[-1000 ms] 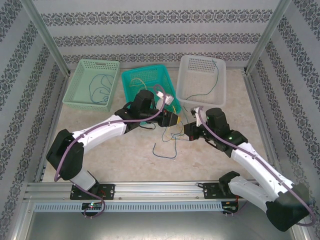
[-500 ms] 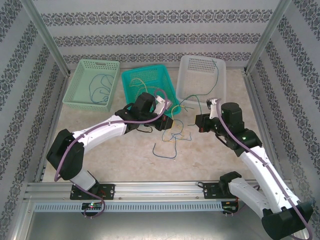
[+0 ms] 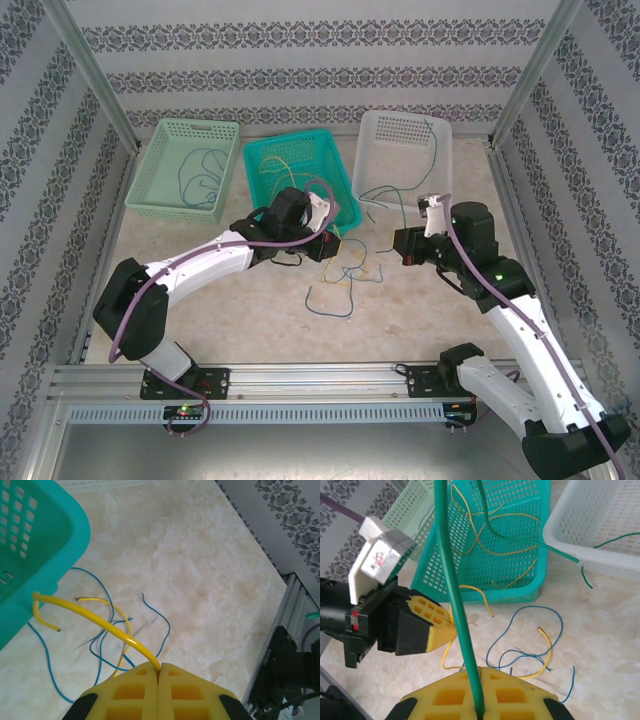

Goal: Untangle the cables

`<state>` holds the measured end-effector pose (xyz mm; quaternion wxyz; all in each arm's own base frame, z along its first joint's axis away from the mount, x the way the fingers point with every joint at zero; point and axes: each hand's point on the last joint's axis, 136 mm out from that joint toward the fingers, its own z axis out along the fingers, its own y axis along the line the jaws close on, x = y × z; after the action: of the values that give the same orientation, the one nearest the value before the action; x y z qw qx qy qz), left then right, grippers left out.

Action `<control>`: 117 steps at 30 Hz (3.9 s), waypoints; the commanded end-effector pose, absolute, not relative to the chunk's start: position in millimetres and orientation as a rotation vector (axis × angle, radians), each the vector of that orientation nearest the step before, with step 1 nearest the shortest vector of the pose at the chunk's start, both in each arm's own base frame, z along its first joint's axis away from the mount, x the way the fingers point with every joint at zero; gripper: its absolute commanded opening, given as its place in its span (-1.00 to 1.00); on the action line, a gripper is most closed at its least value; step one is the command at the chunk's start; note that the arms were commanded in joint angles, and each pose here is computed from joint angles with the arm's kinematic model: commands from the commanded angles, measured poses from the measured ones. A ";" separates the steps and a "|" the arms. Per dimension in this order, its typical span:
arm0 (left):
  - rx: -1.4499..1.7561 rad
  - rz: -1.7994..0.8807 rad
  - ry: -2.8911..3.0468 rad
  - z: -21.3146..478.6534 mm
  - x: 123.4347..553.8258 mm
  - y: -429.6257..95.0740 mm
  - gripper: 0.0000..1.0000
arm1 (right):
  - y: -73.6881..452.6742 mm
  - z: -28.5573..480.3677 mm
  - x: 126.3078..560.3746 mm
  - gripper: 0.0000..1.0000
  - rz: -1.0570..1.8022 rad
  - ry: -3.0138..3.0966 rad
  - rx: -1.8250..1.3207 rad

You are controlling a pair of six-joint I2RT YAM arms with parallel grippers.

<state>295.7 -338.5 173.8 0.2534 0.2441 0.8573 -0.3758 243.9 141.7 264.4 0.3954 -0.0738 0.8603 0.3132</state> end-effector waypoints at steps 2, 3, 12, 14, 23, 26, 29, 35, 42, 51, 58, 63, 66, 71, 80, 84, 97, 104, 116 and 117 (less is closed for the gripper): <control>0.768 -1.113 2.337 167.5 280.2 -348.6 -0.88 | 145.5 297.6 244.6 -1.00 0.872 2.080 -0.172; 0.798 -1.126 2.339 165.0 274.9 -351.9 -0.86 | 146.2 301.4 246.2 -1.00 0.883 2.070 -0.164; 0.839 -1.105 2.354 155.8 263.3 -349.5 -0.89 | 117.6 312.3 282.8 -1.00 0.756 2.043 0.019; 0.840 -1.105 2.356 155.7 263.1 -349.4 -0.89 | 107.7 310.7 299.2 -1.00 0.687 2.040 0.067; 0.822 -1.097 2.337 160.6 265.1 -348.2 -0.89 | 88.9 292.8 381.2 -1.00 0.607 2.084 0.131; 0.818 -1.090 2.335 161.4 266.1 -347.8 -0.88 | 84.7 287.9 404.6 -1.00 0.572 2.098 0.126; 0.819 -1.090 2.335 161.0 266.7 -348.6 -0.88 | 78.9 275.5 429.5 -1.00 0.528 2.117 0.134; 0.819 -1.087 2.330 163.9 267.9 -348.8 -0.88 | 70.3 210.4 473.4 -0.99 0.420 2.282 0.153; 0.823 -1.090 2.311 171.1 267.6 -348.7 -0.88 | 70.2 170.4 500.9 0.54 0.394 2.372 0.159; 0.797 -1.161 2.244 191.9 269.9 -356.7 -0.88 | 91.5 232.8 467.0 0.89 0.447 2.257 0.057; 0.781 -1.158 2.138 244.6 272.5 -353.5 -0.88 | 89.5 230.1 427.8 0.96 0.469 2.262 0.112; 0.754 -1.115 2.079 288.2 273.7 -339.2 -0.88 | 88.3 221.8 410.6 0.96 0.481 2.276 0.134; 0.746 -1.089 2.011 320.4 273.4 -332.1 -0.88 | 87.3 216.0 403.1 0.96 0.483 2.277 0.144; 0.720 -1.024 1.928 368.6 281.8 -318.2 -0.88 | 90.6 206.3 392.7 0.96 0.509 2.283 0.162; 0.654 -1.007 1.799 447.8 311.4 -295.1 -0.88 | 95.3 194.1 375.6 0.96 0.502 2.294 0.150; 0.653 -1.026 1.770 461.5 317.1 -295.6 -0.88 | 96.8 193.3 371.7 0.96 0.514 2.287 0.141; 0.648 -1.099 1.784 449.3 340.3 -287.4 -0.89 | 146.7 156.0 345.1 0.74 0.727 2.358 0.077; 0.608 -0.955 1.813 439.3 358.6 -267.4 -0.89 | 162.7 115.6 328.8 0.71 0.707 2.436 0.100; 0.608 -0.905 2.065 331.1 466.1 -250.5 -0.87 | 155.7 112.0 305.9 0.71 0.653 2.430 0.135; 0.607 -0.905 2.111 320.7 471.4 -249.8 -0.84 | 153.6 112.4 304.7 0.72 0.646 2.431 0.143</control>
<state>469.2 -249.9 336.0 0.4113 0.2151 0.8141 -0.3491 307.2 162.4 111.1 0.2958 0.0379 0.9189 0.2584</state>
